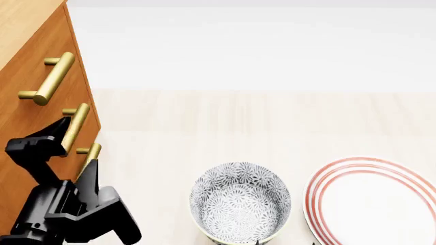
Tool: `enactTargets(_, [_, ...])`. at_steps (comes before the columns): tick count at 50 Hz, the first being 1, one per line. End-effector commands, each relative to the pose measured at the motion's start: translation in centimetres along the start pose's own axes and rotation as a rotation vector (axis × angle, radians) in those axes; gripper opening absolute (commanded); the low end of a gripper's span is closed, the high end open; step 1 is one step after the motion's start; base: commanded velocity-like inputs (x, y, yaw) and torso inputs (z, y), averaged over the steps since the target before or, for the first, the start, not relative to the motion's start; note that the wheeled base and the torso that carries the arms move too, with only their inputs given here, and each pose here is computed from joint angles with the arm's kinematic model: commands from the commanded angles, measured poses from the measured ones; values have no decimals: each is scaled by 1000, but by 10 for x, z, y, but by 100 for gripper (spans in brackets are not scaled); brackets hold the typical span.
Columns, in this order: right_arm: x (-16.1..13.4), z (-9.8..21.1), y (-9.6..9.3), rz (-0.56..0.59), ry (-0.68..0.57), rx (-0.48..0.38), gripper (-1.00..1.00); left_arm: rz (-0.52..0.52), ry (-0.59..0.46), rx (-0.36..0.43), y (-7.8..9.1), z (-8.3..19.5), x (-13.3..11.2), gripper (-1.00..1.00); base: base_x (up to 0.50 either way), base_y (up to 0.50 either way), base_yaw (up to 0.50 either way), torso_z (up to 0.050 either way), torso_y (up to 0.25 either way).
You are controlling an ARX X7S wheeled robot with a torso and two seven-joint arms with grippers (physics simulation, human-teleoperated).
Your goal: Open the top drawer of the cabinet.
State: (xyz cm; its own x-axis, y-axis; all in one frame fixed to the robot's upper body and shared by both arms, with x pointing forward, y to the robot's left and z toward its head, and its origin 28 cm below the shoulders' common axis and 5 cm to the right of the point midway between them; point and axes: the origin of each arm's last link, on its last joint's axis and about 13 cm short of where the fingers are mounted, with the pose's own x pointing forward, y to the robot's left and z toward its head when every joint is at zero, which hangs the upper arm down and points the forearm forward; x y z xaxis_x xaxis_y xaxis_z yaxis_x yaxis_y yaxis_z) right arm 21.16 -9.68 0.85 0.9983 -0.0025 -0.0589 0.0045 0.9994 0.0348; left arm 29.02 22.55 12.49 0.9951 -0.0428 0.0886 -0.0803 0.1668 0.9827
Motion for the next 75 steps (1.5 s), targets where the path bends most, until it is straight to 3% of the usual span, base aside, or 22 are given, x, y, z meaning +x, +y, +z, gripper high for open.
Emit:
enactTargets(1, [1, 0, 1, 3, -8, 2, 100, 56, 43, 59, 24, -5, 2, 100, 0, 0, 0, 0, 0])
enactTargets(18, [1, -1, 1, 5, -3, 4, 100, 90, 36, 89, 49, -6, 4, 100, 0, 0, 0, 0, 0])
enactTargets(42, [1, -1, 1, 9, 1, 5, 100, 90, 17, 120, 68, -6, 20, 100, 0, 0, 0, 0, 0])
enactTargets(75, [-1, -1, 1, 14, 9, 10, 100, 63, 44, 143, 69, -12, 39, 100, 0, 0, 0, 0, 0])
